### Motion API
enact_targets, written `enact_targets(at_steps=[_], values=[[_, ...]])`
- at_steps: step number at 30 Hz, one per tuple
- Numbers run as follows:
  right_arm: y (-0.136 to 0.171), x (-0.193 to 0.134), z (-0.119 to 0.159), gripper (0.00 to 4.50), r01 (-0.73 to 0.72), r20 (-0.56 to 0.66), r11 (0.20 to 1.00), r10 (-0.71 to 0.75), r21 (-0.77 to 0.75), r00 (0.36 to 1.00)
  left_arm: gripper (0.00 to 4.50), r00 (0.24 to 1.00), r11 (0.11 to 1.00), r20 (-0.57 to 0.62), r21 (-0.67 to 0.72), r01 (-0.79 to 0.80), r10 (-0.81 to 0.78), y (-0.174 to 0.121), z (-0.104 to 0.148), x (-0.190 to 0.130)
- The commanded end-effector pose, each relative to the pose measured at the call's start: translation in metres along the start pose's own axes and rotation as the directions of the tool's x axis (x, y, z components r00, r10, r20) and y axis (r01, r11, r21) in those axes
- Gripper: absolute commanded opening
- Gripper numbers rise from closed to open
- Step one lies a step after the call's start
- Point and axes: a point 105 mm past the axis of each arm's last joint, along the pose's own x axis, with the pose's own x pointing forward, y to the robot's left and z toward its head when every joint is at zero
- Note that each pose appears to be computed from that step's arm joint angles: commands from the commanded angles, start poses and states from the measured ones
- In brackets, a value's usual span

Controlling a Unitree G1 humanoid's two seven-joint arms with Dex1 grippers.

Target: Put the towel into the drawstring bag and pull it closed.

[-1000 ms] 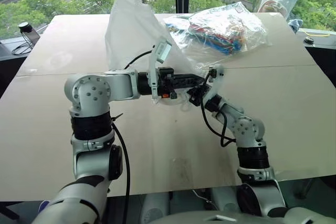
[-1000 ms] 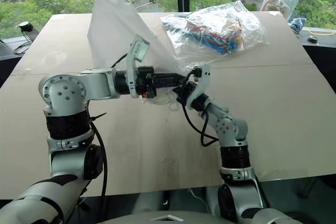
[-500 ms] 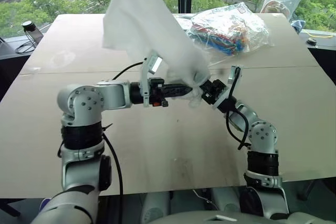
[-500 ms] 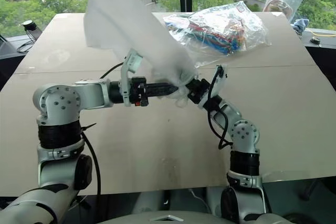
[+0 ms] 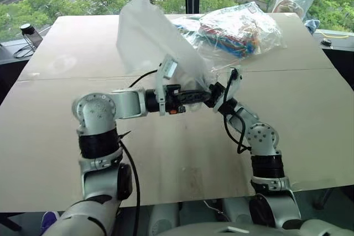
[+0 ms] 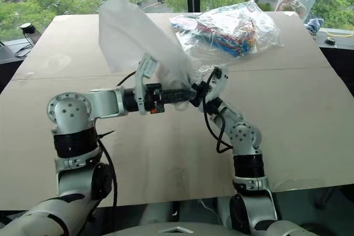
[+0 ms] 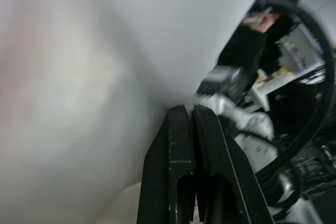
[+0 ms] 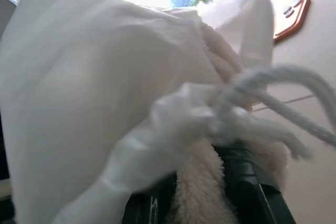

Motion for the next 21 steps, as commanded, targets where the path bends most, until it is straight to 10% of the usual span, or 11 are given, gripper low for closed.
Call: enact_targets(at_steps=[1,7,21], values=[[0.018,-0.016,0.017,0.08,-0.063,0.030,0.998,0.063,0.007,0.998,0.00,0.994,0.973,0.039,0.206,-0.105,0.099,0.008,0.004,-0.007],[0.023,-0.011,0.014,0.08,-0.046,-0.012,0.999,0.046,-0.007,0.999,0.00,0.999,0.959,0.031,0.283,0.009,-0.019,-0.016,0.002,0.008],[0.031,0.039,-0.012,0.08,-0.139,-0.062,0.990,0.140,0.020,0.988,0.00,0.979,0.978,0.033,-0.060,0.201,-0.200,-0.038,0.000,0.021]])
